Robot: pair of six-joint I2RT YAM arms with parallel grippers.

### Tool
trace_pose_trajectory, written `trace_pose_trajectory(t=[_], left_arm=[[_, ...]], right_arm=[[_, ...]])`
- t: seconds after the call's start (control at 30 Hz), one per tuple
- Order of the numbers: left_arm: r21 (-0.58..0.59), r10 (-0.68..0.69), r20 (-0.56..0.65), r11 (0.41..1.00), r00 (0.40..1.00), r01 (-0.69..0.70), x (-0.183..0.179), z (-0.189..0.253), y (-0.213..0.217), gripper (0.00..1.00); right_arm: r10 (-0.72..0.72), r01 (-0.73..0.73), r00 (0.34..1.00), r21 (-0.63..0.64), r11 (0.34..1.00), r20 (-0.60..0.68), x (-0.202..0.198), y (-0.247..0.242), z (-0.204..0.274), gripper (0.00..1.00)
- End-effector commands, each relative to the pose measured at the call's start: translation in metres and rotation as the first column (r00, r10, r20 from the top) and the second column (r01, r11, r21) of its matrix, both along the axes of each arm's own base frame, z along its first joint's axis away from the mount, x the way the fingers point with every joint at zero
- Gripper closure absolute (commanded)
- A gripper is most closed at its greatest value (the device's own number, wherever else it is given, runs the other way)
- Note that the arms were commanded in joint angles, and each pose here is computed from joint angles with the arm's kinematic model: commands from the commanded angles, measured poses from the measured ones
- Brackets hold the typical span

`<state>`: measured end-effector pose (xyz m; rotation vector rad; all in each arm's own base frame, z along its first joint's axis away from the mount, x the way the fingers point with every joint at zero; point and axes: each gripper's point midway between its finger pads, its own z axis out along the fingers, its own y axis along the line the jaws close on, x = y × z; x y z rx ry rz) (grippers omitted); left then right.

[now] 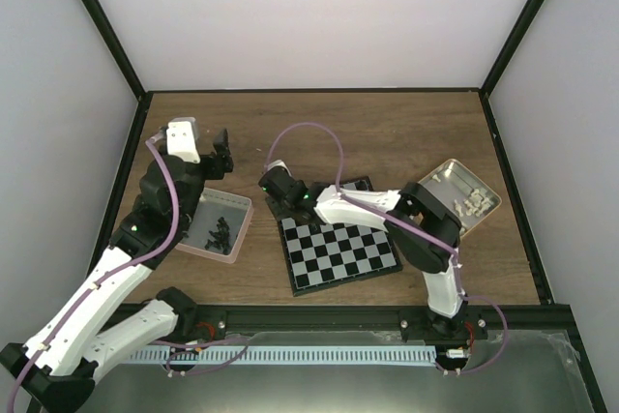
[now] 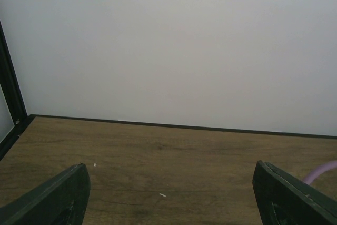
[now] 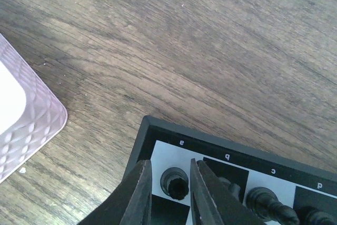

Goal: Set up the chess pieces on the board
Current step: Place the chess piece on the chessboard, then pick up the chess piece from the storage box.

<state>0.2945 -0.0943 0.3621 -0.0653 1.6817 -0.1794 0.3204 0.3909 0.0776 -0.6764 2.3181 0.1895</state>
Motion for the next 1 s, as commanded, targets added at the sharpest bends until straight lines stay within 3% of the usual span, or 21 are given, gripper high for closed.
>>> trace_pose_trajectory(t=[0.0,0.1,0.2,0.47,0.8,0.97], left_arm=[[-0.015,0.020,-0.013,1.000,1.000,-0.020,0.000,-0.003,0.003,0.14],[-0.046,0.065,-0.092,0.997,0.994,-0.069,0.001,-0.026,0.008,0.14],[-0.065,0.109,-0.265,0.989,0.958,-0.131,0.000,-0.081,0.011,0.14],[-0.033,0.167,-0.633,0.970,0.756,-0.243,-0.019,-0.204,0.023,0.32],[-0.031,0.142,-0.856,0.945,0.497,-0.325,-0.029,-0.295,0.037,0.37],[-0.052,0.080,-0.888,0.961,0.454,-0.272,-0.027,-0.317,0.027,0.50]], right_arm=[[-0.034,0.031,0.999,0.090,0.995,0.033,0.006,-0.002,0.030,0.76],[-0.070,0.062,0.996,0.166,0.984,0.046,0.006,-0.007,0.051,0.71],[-0.128,0.110,0.990,0.254,0.961,0.056,0.006,-0.019,0.078,0.70],[-0.209,0.181,0.977,0.345,0.921,0.047,-0.003,-0.053,0.107,0.67],[-0.233,0.206,0.972,0.371,0.906,0.030,-0.015,-0.073,0.112,0.66],[-0.236,0.210,0.971,0.369,0.905,0.027,-0.017,-0.076,0.110,0.67]])
